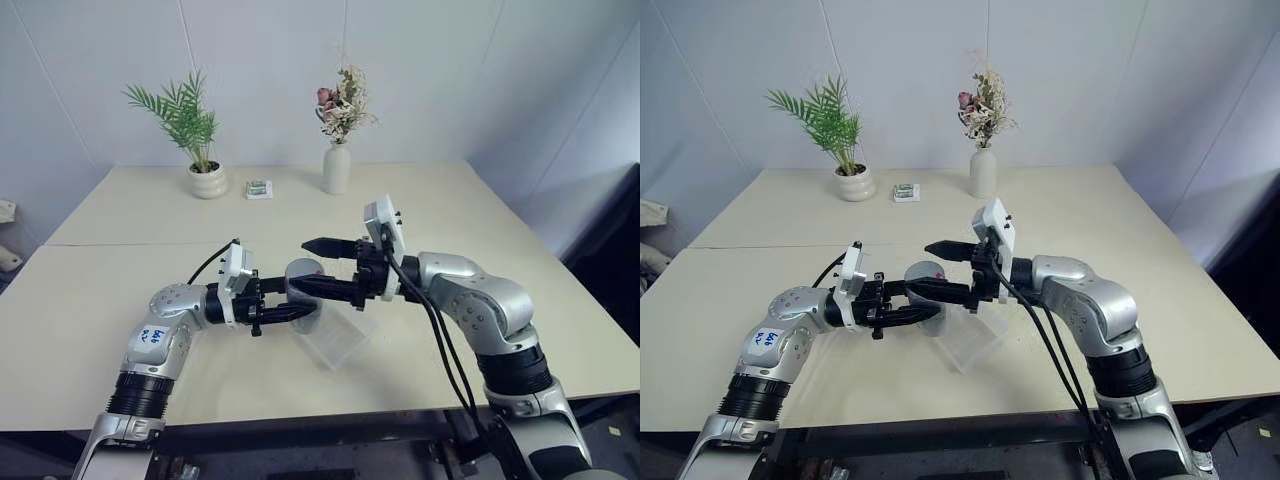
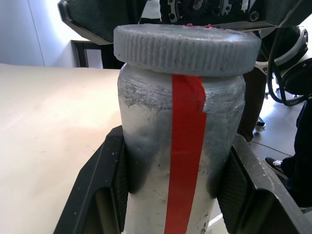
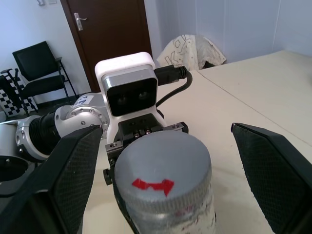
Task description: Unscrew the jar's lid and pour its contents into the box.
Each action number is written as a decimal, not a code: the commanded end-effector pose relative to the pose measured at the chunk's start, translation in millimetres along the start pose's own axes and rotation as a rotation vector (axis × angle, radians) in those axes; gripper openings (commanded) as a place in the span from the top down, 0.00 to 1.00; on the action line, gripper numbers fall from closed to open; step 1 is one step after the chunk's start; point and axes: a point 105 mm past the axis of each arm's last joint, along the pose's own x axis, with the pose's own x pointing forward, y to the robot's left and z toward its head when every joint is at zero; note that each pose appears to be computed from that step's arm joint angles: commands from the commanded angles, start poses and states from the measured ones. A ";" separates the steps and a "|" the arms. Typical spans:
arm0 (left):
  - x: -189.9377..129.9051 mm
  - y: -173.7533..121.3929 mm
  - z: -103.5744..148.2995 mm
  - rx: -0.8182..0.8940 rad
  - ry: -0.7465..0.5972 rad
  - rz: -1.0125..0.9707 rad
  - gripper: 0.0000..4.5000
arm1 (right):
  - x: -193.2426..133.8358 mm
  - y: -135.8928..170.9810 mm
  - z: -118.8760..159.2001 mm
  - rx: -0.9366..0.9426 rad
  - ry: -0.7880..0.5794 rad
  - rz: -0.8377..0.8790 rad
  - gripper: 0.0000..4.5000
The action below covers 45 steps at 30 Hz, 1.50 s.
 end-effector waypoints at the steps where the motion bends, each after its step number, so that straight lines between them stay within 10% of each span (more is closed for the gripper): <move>1: 2.6 -1.9 12.5 0.048 -0.023 -0.012 0.57 | 6.9 6.3 6.0 -0.066 -0.002 0.027 0.01; 21: 1.1 -3.0 10.9 0.043 -0.017 -0.018 0.57 | 2.9 -10.8 5.6 -0.098 -0.013 -0.059 0.01; 45: 0.2 -3.4 11.0 0.041 -0.021 -0.015 0.57 | -81.8 -49.6 11.9 -0.091 0.004 -0.319 0.01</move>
